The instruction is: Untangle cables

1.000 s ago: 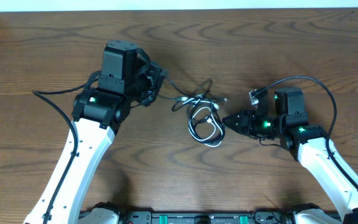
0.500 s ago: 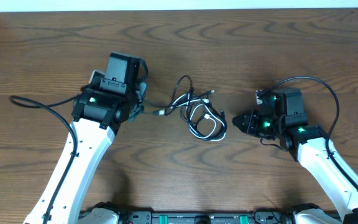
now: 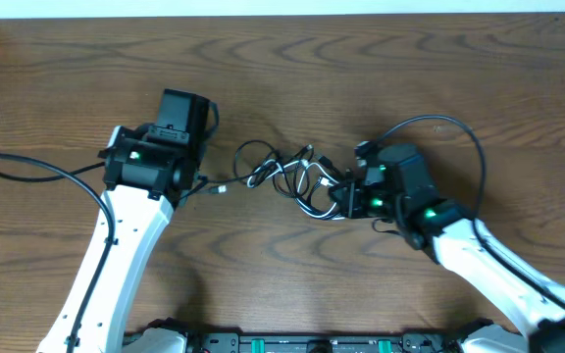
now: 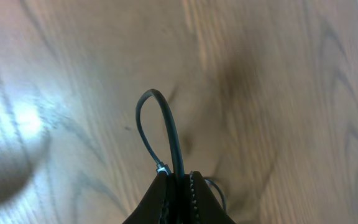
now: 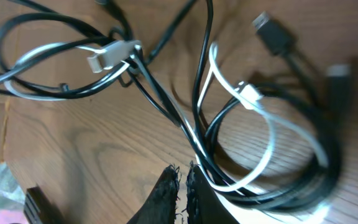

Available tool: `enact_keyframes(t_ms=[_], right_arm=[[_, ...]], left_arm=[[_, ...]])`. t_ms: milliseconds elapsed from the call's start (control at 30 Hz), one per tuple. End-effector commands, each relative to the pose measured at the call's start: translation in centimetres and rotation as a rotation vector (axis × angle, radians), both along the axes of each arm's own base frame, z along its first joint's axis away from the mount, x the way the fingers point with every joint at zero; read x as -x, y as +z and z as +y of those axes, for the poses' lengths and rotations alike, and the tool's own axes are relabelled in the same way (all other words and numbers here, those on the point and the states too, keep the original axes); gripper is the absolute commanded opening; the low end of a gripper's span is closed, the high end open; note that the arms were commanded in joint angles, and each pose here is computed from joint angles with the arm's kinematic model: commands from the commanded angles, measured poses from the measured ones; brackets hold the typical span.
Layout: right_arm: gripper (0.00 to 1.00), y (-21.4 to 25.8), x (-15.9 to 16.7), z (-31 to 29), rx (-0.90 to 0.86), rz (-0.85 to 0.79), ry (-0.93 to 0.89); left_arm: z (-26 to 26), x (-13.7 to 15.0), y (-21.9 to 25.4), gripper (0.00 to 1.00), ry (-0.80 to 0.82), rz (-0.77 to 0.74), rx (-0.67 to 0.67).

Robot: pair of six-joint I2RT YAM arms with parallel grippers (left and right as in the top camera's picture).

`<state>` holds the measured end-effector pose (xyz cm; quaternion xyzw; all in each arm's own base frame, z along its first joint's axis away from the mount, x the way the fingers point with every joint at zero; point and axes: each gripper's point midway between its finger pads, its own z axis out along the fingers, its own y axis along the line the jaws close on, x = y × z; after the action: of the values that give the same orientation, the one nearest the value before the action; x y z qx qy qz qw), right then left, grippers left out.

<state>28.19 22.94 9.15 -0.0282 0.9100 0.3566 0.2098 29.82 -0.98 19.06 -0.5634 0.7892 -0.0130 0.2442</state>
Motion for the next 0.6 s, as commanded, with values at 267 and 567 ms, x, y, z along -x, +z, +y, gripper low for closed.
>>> enact_keyframes(t_ms=[267,567], right_arm=[[0.01,-7.3,-1.2,0.8,0.098,0.138,-0.130],[0.01,-11.4,-0.9,-5.6,0.280,0.295,-0.363]], left_arm=[[5.0,2.5,0.3,0.07,0.136,0.084,-0.105],[10.2,5.0,0.1,0.08,0.331,0.146,-0.104]])
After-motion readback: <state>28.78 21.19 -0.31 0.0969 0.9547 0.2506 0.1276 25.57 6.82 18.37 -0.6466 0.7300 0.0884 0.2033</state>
